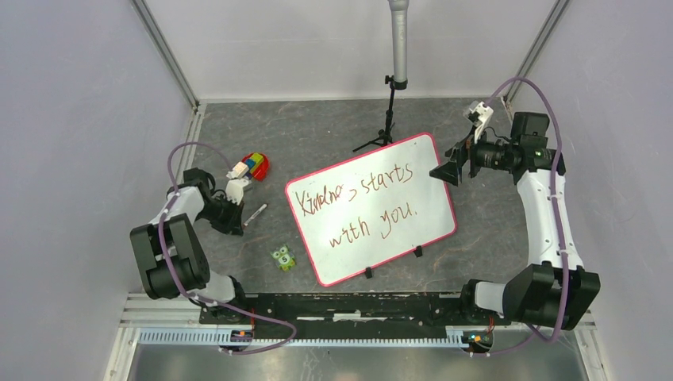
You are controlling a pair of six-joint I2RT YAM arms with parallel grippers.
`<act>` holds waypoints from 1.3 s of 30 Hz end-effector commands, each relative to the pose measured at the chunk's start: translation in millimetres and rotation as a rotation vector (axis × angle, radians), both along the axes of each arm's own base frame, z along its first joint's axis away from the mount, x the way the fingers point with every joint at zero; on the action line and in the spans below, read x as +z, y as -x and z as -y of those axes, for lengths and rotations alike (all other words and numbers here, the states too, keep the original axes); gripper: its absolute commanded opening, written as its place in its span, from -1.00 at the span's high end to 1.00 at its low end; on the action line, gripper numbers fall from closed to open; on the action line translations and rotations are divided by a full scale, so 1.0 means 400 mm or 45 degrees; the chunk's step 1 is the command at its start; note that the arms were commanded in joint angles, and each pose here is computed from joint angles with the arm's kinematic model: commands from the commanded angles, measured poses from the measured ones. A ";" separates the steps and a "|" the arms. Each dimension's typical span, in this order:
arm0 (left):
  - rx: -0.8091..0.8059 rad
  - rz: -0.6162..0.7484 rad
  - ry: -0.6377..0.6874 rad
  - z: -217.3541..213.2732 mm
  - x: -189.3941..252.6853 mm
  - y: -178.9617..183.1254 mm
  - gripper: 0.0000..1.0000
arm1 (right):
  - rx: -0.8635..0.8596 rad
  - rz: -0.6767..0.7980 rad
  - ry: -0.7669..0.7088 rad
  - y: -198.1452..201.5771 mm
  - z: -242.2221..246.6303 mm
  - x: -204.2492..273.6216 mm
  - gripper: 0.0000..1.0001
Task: Write a sentence on the whiteboard
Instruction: Put down the whiteboard marker at the center of the board, then reset both arms
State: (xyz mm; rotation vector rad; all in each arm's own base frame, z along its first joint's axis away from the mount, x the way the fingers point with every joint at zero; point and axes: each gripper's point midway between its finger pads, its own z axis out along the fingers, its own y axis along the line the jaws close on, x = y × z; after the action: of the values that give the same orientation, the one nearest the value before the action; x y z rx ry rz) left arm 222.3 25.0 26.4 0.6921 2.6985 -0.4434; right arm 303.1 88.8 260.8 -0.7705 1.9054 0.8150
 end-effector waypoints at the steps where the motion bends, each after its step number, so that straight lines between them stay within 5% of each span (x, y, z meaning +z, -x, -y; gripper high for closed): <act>1: -0.006 0.035 -0.075 -0.023 -0.019 -0.023 0.57 | -0.004 0.056 0.027 -0.003 0.007 0.002 -0.96; 16: -0.048 0.100 -0.115 -0.019 0.062 -0.019 -0.09 | -0.017 0.040 0.119 -0.012 0.038 -0.014 -0.96; 18: -0.048 0.158 -0.098 -0.012 0.113 -0.038 -0.27 | -0.032 0.053 0.138 -0.023 0.051 -0.004 -0.96; 21: 0.006 0.247 -0.052 0.000 0.211 -0.083 -0.99 | -0.065 0.078 0.165 -0.050 0.073 0.018 -0.96; 33: 0.396 0.560 0.189 0.003 0.622 -0.322 -1.00 | -0.272 0.251 0.309 -0.174 0.257 0.173 -0.96; 39: 0.595 0.656 0.206 -0.027 0.651 -0.375 -1.00 | -0.419 0.221 0.343 -0.218 0.384 0.146 -0.96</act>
State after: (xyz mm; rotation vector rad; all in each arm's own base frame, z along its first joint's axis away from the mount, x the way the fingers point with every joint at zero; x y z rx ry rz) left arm 359.3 31.5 276.5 0.2879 2.2429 -0.2881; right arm 379.9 -36.1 324.8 -0.6808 1.9093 0.3473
